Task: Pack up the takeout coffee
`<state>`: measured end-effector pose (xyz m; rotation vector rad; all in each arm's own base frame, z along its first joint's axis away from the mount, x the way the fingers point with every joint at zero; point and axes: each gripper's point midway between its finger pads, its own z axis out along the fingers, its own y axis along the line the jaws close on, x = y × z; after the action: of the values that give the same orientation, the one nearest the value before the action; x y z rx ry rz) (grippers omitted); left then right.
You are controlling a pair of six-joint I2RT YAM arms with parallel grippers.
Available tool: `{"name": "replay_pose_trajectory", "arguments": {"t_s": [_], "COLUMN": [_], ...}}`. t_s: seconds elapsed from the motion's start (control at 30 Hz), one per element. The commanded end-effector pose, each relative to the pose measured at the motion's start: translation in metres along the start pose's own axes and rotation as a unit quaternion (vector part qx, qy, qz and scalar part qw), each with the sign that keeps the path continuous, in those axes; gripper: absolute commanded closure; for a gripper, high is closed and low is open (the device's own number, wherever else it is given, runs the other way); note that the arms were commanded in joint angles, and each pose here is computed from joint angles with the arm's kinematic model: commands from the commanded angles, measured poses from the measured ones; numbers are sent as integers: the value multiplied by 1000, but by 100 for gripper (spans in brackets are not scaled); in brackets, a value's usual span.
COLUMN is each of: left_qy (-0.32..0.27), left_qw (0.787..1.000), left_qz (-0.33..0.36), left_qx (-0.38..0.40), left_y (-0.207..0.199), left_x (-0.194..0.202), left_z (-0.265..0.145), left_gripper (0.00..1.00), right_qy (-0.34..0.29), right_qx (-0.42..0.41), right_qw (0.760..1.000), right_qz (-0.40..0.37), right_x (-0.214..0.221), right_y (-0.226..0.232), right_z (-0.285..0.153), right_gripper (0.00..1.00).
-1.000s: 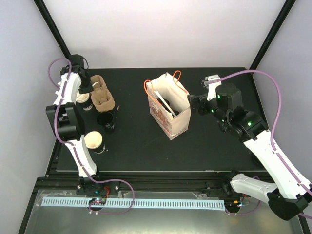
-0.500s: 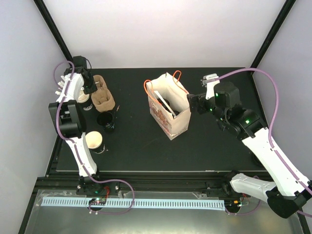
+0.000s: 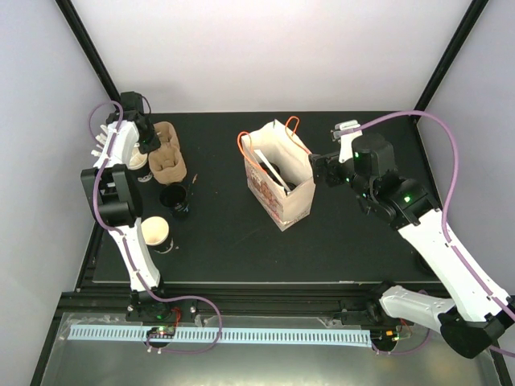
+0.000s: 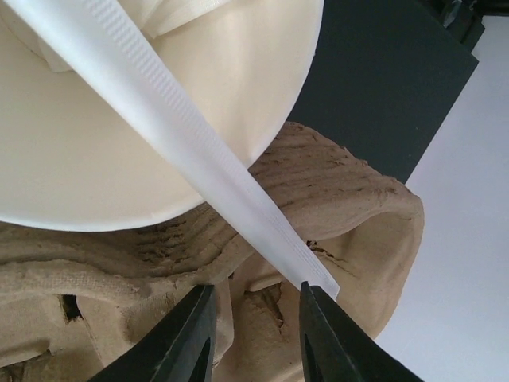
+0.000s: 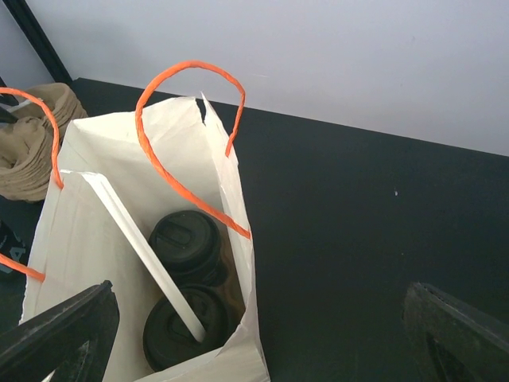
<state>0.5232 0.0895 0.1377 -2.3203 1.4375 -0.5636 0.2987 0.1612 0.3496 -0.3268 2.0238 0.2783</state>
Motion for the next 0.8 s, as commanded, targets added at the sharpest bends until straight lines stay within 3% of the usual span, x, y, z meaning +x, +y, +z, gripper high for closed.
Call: {"name": "replay_pose_trajectory", "arguments": {"t_s": [0.0, 0.4, 0.77], "left_qy": [14, 3, 17], "left_qw": [999, 998, 998], "left_qz": [-12, -19, -29], "left_qx": [26, 53, 50], "left_y": [-18, -31, -33], "left_x": [11, 5, 5], "left_z": [-1, -32, -15], "left_gripper": [70, 66, 66], "right_qy": [-12, -13, -13], "right_qx": [13, 7, 5], "right_qw": [1000, 1000, 1000], "right_qz": [-1, -4, -9], "right_x": [-10, -11, -10], "right_y": [-6, -3, -3], "right_z": [-4, -1, -2], "right_gripper": [0, 0, 0]}}
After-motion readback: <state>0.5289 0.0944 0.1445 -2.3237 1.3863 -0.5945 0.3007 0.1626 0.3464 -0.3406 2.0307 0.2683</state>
